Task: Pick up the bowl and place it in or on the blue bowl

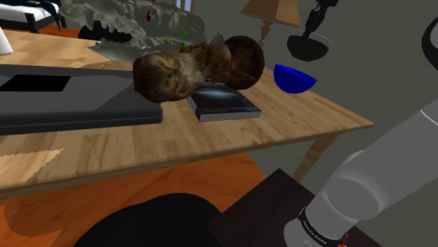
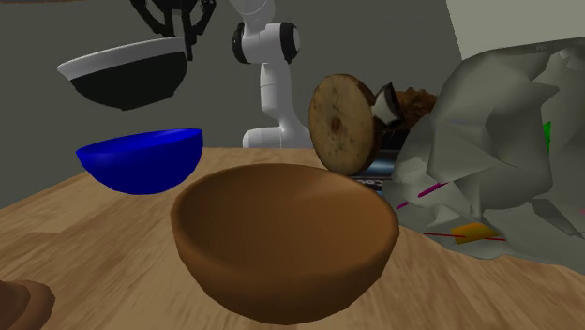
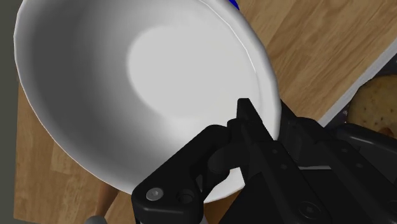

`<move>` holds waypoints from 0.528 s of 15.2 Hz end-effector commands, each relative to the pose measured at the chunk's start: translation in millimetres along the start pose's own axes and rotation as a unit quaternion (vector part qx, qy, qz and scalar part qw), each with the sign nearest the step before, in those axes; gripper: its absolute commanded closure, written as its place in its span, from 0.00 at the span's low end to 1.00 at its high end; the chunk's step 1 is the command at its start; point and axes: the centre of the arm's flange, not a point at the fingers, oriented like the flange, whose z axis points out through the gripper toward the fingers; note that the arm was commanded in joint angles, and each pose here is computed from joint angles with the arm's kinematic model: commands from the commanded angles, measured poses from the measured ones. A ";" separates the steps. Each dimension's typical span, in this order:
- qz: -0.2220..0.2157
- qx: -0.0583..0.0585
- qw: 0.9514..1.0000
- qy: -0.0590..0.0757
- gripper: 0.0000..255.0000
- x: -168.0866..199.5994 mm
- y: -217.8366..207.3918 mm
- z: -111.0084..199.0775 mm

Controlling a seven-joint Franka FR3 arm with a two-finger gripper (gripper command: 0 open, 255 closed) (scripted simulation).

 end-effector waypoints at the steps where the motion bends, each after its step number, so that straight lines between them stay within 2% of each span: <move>1: 0.000 0.000 1.000 0.000 1.00 -0.8 -0.5 10.9; 8: 0.000 0.000 1.000 0.000 1.00 -5.1 0.1 44.8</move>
